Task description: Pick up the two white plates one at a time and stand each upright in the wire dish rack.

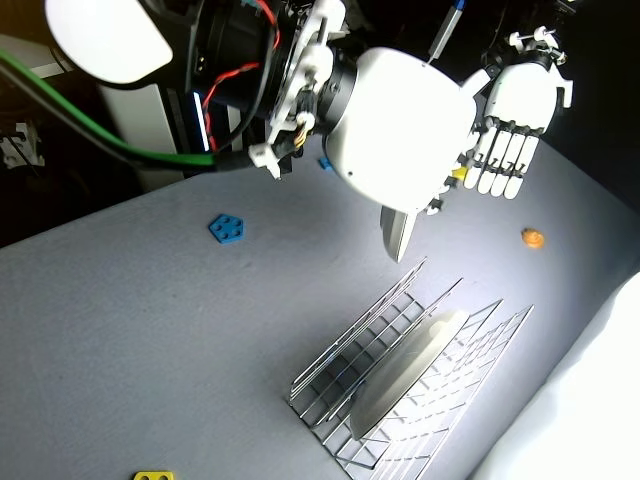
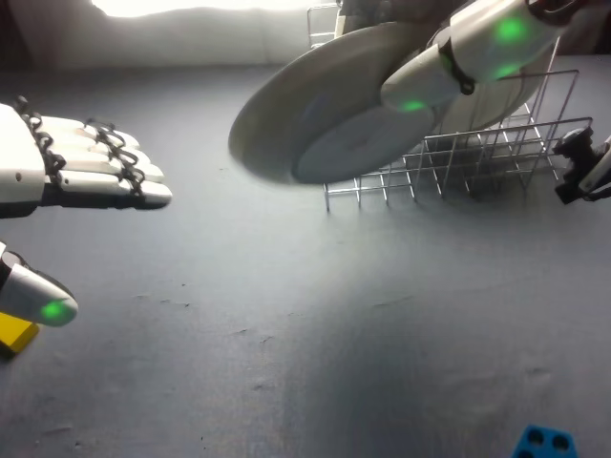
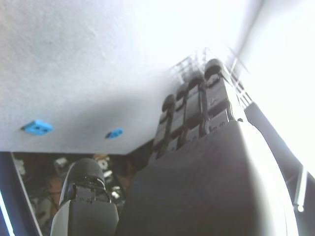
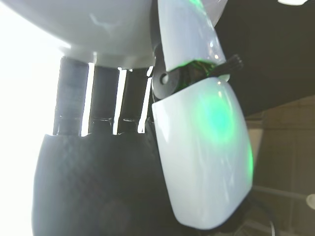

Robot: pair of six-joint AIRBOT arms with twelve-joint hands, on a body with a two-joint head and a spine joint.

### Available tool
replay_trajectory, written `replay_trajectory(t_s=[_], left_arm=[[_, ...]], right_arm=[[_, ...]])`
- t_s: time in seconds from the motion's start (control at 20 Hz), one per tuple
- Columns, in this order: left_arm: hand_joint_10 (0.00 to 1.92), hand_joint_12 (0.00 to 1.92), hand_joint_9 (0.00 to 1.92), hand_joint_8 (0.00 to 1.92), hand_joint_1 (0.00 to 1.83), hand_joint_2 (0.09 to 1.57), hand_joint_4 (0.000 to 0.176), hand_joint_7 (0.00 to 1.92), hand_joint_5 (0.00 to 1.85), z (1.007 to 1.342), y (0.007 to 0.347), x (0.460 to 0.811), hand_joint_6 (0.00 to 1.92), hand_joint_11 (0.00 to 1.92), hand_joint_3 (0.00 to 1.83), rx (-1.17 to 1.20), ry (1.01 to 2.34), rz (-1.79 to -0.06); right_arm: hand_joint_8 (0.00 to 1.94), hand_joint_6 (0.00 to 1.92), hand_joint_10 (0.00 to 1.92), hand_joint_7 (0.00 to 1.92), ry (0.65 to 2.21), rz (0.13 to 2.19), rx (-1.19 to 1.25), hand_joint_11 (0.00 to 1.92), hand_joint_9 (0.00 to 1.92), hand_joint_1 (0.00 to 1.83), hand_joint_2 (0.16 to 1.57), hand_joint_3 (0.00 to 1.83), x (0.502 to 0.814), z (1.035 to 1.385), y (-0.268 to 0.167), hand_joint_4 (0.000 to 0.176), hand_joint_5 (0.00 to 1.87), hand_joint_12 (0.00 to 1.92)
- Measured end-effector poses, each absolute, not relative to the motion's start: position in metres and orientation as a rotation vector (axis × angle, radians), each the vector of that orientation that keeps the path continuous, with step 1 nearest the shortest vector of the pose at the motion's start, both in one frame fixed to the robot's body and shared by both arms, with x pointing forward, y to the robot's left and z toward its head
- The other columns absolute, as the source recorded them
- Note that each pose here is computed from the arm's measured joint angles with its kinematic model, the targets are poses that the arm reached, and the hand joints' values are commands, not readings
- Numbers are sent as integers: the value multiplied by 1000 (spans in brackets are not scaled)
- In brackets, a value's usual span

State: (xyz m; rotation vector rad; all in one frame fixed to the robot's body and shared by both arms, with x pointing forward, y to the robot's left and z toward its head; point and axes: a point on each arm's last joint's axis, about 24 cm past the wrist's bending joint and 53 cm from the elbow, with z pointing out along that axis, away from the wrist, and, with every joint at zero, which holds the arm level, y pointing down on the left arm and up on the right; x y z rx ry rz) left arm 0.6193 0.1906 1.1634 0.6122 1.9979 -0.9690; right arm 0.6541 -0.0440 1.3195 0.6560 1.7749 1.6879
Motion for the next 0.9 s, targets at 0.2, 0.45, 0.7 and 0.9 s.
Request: replay_trajectory(t_s=[0.2, 0.45, 0.7, 0.9], left_arm=[[0, 0, 0, 0, 0, 1100, 0, 0, 0, 1163, 194, 623, 0, 0, 3, 603, 1999, -952], [0, 0, 0, 0, 0, 1108, 0, 0, 0, 1163, 194, 623, 0, 0, 5, 602, 1999, -952], [0, 0, 0, 0, 0, 1090, 0, 0, 0, 1163, 194, 623, 0, 0, 0, 602, 1999, -953], [0, 0, 0, 0, 0, 1095, 0, 0, 0, 1163, 193, 622, 0, 0, 0, 604, 1999, -955]], right_arm=[[696, 892, 680, 1120, 1692, 1757, 715, 874, 1135, 1500, 1050, 1, 664, 1334, -57, 0, 980, 1433], [623, 885, 693, 1164, 1648, 1793, 790, 867, 1102, 1499, 1048, 0, 676, 1335, -70, 0, 1008, 1440], [689, 944, 740, 1129, 1658, 1777, 820, 864, 1069, 1498, 1059, 0, 680, 1327, -75, 0, 970, 1442], [690, 925, 745, 1132, 1659, 1794, 859, 860, 1062, 1498, 1058, 0, 681, 1314, -75, 0, 986, 1440]])
